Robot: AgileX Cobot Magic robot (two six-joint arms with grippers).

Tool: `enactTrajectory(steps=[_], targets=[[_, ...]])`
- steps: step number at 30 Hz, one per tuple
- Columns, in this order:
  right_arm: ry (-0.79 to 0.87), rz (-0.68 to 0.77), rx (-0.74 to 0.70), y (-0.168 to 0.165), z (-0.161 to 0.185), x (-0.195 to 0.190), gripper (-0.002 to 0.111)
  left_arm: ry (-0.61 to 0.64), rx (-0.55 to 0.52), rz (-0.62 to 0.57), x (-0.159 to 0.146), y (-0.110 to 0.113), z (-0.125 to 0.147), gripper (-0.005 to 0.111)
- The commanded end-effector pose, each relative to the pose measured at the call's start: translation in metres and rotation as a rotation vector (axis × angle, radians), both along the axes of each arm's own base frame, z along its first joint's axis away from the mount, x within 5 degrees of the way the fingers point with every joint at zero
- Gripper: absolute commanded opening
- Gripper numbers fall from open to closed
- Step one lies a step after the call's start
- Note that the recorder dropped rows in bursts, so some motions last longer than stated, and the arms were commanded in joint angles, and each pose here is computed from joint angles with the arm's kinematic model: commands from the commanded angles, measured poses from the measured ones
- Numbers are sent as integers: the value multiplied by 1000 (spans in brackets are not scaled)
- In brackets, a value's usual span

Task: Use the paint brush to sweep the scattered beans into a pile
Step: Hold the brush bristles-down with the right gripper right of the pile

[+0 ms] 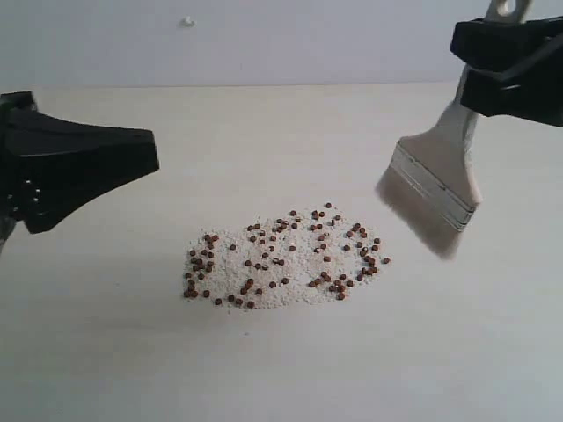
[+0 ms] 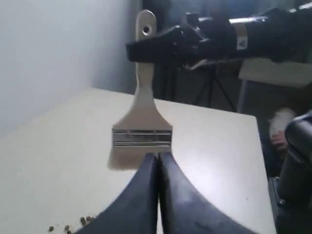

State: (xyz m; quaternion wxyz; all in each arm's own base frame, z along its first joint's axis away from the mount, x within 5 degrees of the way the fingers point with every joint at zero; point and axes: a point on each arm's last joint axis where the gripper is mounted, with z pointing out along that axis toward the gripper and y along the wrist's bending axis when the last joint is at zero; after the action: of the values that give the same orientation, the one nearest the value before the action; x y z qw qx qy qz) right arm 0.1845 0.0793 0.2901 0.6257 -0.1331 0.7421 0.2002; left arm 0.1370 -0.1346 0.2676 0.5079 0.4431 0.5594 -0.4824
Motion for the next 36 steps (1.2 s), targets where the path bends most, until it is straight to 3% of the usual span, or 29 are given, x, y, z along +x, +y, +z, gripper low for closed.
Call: enactTrajectory(steps=[1, 9, 19, 25, 36], targets=[[4, -91, 16, -12, -9, -8, 0, -36, -61, 162, -26, 18, 0, 0], [53, -158, -33, -15, -27, 2, 0, -93, -130, 257, -70, 40, -6, 0], [51, -249, -132, -17, -45, 24, 0, -160, -195, 318, -100, 55, -10, 0], [-6, -271, -158, -14, -56, 40, 0, -248, -162, 299, -109, 57, -12, 0], [-19, -284, -127, -8, -81, 60, 0, -257, -150, 295, -109, 56, -12, 0]])
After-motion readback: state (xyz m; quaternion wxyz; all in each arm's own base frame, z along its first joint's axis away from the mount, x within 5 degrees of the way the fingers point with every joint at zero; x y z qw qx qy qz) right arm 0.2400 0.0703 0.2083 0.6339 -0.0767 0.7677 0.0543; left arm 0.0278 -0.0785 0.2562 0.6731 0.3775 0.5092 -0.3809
